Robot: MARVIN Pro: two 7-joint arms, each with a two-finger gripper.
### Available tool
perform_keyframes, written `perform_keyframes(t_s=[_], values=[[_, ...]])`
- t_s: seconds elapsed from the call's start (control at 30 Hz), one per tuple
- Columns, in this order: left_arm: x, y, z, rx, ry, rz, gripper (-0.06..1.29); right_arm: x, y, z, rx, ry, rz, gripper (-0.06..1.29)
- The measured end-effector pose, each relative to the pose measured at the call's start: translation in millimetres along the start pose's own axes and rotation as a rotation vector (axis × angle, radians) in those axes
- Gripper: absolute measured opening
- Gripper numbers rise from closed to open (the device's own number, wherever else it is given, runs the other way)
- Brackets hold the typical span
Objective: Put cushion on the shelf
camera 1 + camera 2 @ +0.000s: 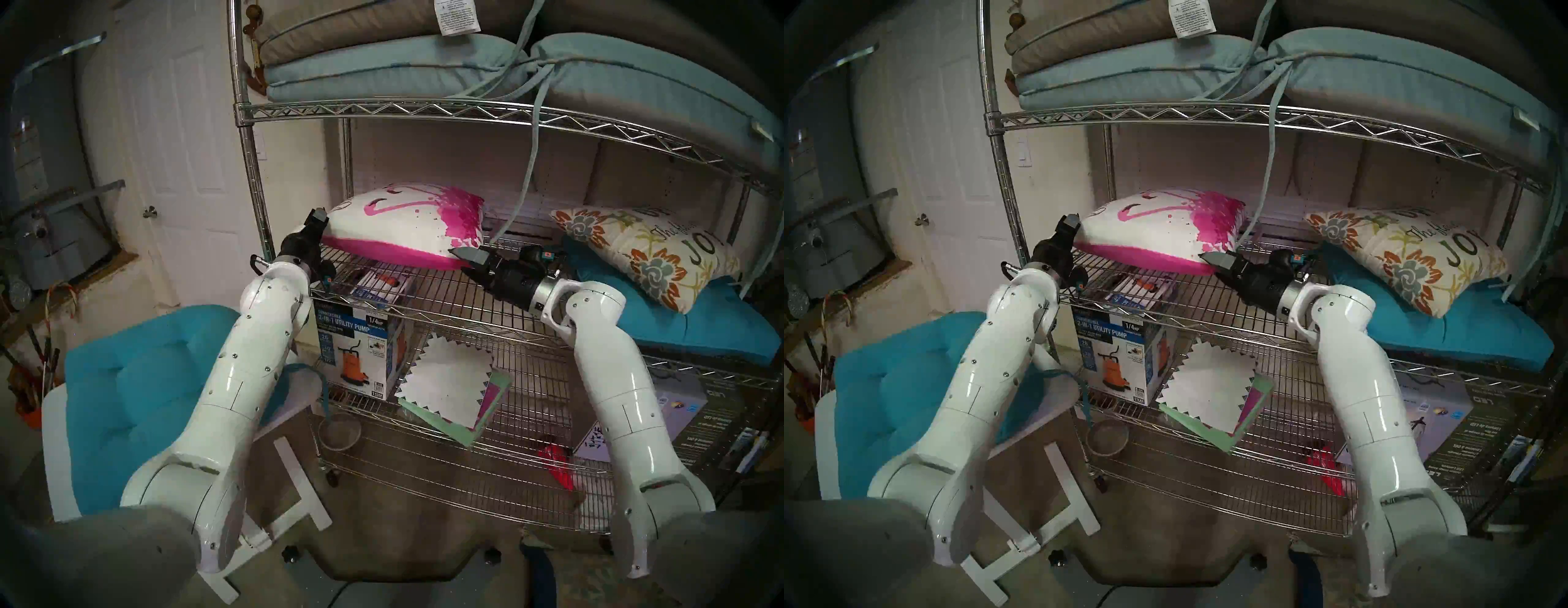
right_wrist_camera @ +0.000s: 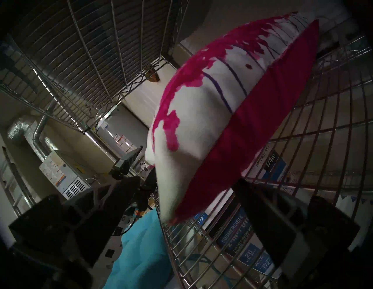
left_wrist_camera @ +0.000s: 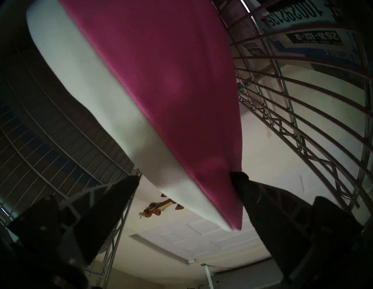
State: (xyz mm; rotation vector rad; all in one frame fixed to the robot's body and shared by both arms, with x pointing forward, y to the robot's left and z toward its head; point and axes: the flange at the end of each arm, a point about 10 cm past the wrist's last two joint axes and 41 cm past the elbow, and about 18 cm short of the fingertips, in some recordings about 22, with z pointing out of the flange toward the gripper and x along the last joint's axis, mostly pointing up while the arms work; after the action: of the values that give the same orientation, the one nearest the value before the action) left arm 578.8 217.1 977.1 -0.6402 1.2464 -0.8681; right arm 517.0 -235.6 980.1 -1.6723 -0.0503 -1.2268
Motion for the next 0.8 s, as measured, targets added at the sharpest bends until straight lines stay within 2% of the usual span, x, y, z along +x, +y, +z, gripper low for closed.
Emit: perform_keyframes(t_s=[0.37,0.8], values=[[1.9,-3.9,-9.9,-0.012,-0.013,-0.001,1.27,1.5,-6.0,-5.3,0.014,0.011,-0.007,1.22],[1.3,-9.2,-42.1,-0.034,-0.028,0.003,1.27,-9.8,-26.0,-24.6,0.022,0.001,-0.004,1.22]])
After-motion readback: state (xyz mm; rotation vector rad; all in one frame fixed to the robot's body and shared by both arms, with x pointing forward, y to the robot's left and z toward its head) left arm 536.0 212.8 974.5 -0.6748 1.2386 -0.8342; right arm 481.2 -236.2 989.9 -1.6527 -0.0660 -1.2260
